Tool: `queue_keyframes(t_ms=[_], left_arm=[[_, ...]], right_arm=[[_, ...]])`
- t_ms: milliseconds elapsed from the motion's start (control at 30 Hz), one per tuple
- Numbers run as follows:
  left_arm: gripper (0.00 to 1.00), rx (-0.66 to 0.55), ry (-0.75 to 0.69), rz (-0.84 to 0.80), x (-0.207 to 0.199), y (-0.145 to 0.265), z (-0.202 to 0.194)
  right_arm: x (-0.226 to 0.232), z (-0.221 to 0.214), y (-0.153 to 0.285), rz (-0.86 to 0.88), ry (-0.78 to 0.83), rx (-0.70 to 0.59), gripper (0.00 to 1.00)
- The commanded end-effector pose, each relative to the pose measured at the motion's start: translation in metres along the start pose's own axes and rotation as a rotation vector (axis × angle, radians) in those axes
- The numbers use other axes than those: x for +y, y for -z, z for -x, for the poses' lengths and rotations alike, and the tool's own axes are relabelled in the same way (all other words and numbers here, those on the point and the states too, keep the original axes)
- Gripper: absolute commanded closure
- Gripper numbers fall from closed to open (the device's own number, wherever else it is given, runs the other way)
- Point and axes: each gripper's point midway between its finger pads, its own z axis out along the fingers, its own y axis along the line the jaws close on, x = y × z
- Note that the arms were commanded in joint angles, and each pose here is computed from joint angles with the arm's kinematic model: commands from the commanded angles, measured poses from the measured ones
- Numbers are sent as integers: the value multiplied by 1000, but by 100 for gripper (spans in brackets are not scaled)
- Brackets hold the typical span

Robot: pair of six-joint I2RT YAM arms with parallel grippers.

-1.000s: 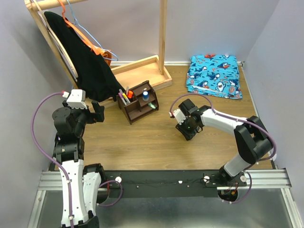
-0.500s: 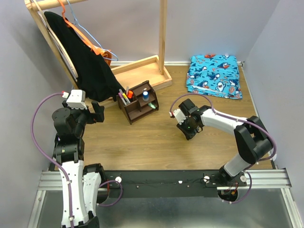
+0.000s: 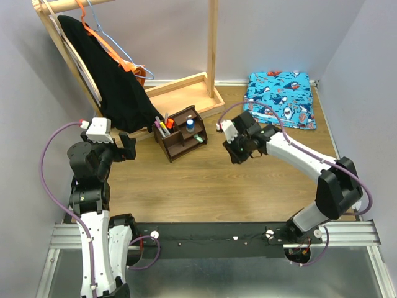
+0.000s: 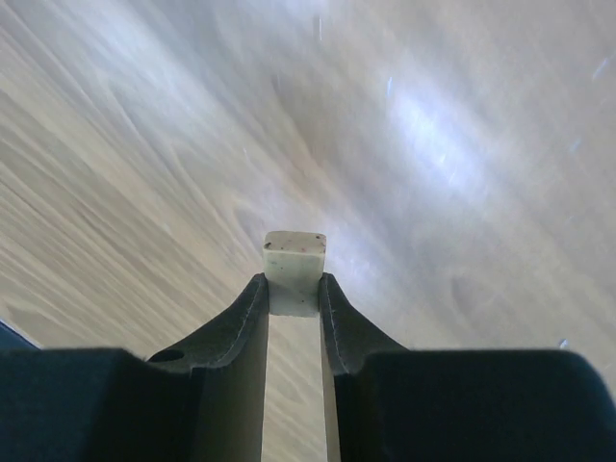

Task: Sort the stationery into containers
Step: Pick up the stationery from the center of the board, then place the stationery in the storage box.

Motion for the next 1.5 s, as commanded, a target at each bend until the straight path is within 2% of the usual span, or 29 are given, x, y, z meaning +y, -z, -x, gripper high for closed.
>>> queue_keyframes(t_ms=[0, 167, 333, 800, 1467], left_arm=[[2, -46, -3, -5, -2, 2, 16], [2, -56, -22, 7, -1, 8, 22], [2, -62, -25, 14, -2, 15, 21], [2, -72, -25, 23, -2, 20, 19], [2, -65, -30, 33, 1, 18, 16]], right_arm=[[17, 57, -4, 60, -2, -102, 99], [25, 93, -21, 85, -56, -126, 99], [30, 111, -43, 93, -120, -121, 99], [59, 146, -70, 96, -75, -161, 99], [47, 189, -102, -6, -42, -227, 99]])
